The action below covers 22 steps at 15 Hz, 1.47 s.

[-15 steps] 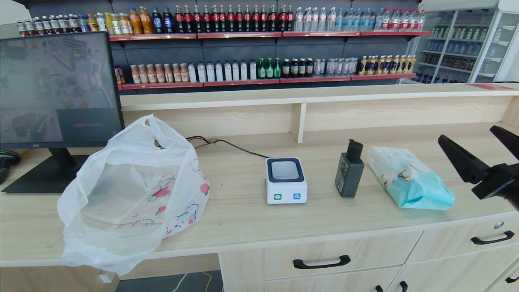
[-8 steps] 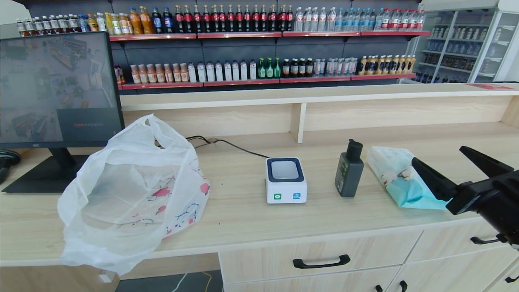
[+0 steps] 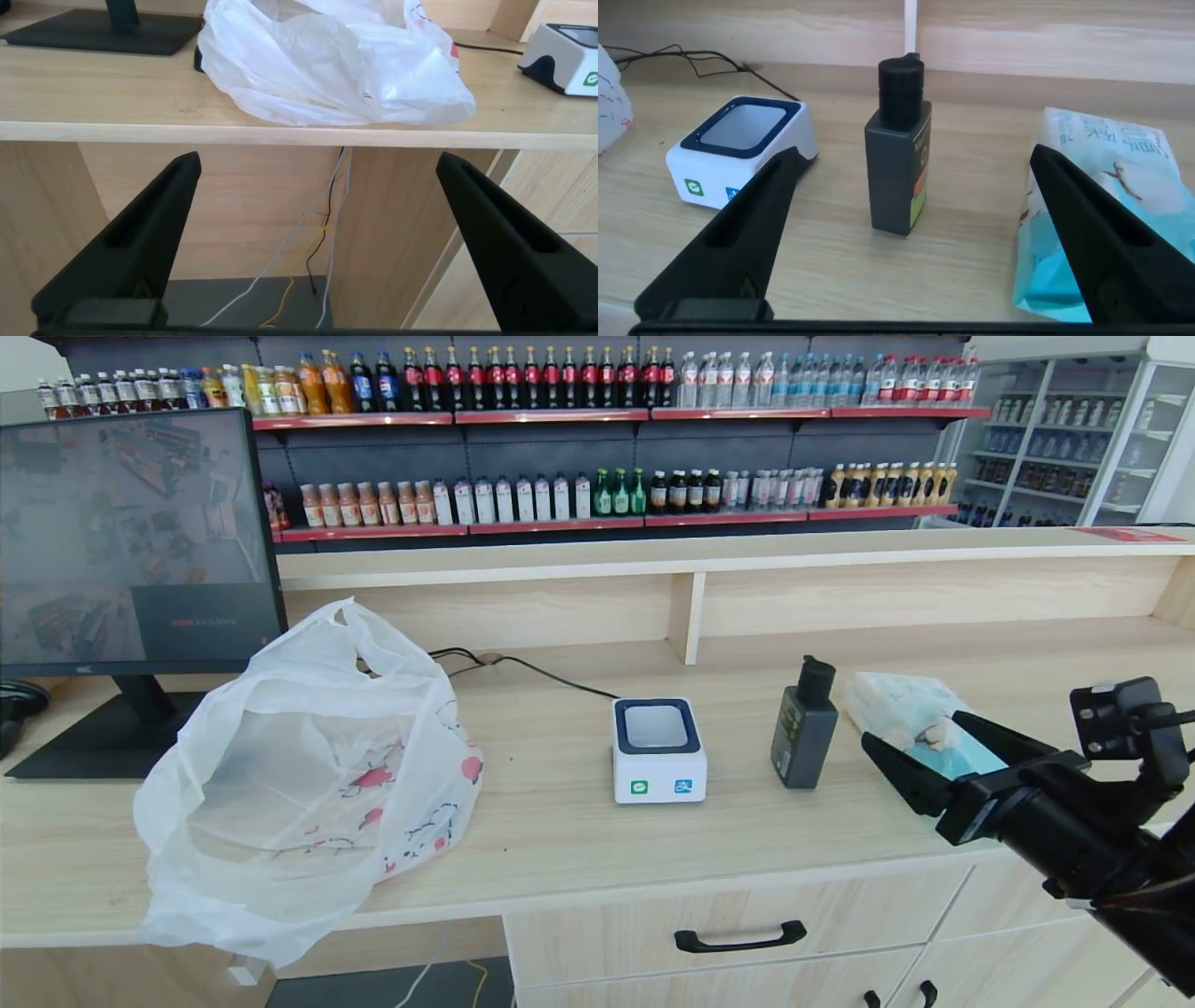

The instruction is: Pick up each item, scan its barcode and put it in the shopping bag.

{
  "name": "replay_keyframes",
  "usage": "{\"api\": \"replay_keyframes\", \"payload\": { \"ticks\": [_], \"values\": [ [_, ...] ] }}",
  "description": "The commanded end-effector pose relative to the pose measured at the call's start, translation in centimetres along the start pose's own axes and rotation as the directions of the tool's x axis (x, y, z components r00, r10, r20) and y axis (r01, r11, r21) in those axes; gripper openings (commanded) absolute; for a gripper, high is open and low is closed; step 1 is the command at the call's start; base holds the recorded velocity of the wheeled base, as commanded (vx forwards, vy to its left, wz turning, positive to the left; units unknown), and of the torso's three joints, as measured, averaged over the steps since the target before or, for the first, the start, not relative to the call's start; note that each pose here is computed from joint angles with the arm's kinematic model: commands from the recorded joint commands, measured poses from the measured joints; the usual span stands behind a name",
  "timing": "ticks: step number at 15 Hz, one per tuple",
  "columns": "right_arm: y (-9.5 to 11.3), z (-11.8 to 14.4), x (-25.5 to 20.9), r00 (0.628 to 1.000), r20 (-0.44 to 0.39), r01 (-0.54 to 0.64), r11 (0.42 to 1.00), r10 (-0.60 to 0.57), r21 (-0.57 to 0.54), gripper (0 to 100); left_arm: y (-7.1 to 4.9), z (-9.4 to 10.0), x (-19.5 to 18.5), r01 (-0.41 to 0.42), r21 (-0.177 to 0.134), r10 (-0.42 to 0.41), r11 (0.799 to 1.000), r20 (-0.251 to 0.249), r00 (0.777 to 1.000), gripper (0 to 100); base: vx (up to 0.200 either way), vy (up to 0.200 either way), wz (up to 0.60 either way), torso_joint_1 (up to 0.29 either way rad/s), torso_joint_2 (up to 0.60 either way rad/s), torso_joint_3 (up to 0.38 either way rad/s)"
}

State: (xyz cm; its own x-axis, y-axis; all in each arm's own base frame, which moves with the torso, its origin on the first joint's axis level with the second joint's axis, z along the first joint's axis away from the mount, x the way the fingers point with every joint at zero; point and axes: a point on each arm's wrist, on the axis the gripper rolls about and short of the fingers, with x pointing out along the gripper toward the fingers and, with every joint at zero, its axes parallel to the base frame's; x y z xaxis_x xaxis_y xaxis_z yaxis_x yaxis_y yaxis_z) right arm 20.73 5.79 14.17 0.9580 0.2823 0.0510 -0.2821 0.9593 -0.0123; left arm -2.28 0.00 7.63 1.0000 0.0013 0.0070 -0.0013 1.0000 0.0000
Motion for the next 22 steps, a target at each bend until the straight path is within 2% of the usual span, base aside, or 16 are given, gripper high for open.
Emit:
{"api": "replay_keyframes", "payload": {
  "ticks": [1,5,8,12,14,17,22],
  "values": [
    [0.3,-1.2,1.6,0.999,-0.046,-0.011,1.0,0.012,0.007,100,0.0,0.0,0.0,0.0,0.0,0.0,1.0,0.001,1.0,100,0.0,0.0,0.0,0.0,0.0,0.0],
    [1.6,-2.0,4.9,0.998,-0.041,-0.044,0.999,0.045,0.025,100,0.0,0.0,0.0,0.0,0.0,0.0,1.0,0.001,1.0,100,0.0,0.0,0.0,0.0,0.0,0.0],
    [2.0,-2.4,7.3,1.0,-0.022,0.005,0.999,-0.004,0.052,100,0.0,0.0,0.0,0.0,0.002,0.0,1.0,0.001,1.0,100,0.0,0.0,0.0,0.0,0.0,0.0],
    [2.2,-3.2,8.8,1.0,-0.025,0.009,0.998,-0.007,0.058,100,0.0,0.0,0.0,0.0,0.0,0.0,1.0,0.001,1.0,100,0.0,0.0,0.0,0.0,0.0,0.0],
    [2.4,-3.8,8.9,0.997,-0.047,0.066,0.996,-0.064,0.063,100,0.0,0.0,0.0,0.0,0.0,0.0,1.0,0.001,1.0,100,0.0,0.0,0.0,0.0,0.0,0.0],
    [3.7,-4.0,9.6,0.998,-0.04,0.053,0.995,-0.05,0.082,100,0.0,0.0,0.0,0.0,0.0,0.0,1.0,0.001,1.0,100,0.0,0.0,0.0,0.0,0.0,0.0],
    [3.8,-4.7,10.5,0.994,-0.047,0.1,0.987,-0.094,0.129,100,0.0,0.0,0.0,0.0,0.0,0.0,1.0,0.001,1.0,100,0.0,0.0,0.0,0.0,0.0,0.0]
  ]
}}
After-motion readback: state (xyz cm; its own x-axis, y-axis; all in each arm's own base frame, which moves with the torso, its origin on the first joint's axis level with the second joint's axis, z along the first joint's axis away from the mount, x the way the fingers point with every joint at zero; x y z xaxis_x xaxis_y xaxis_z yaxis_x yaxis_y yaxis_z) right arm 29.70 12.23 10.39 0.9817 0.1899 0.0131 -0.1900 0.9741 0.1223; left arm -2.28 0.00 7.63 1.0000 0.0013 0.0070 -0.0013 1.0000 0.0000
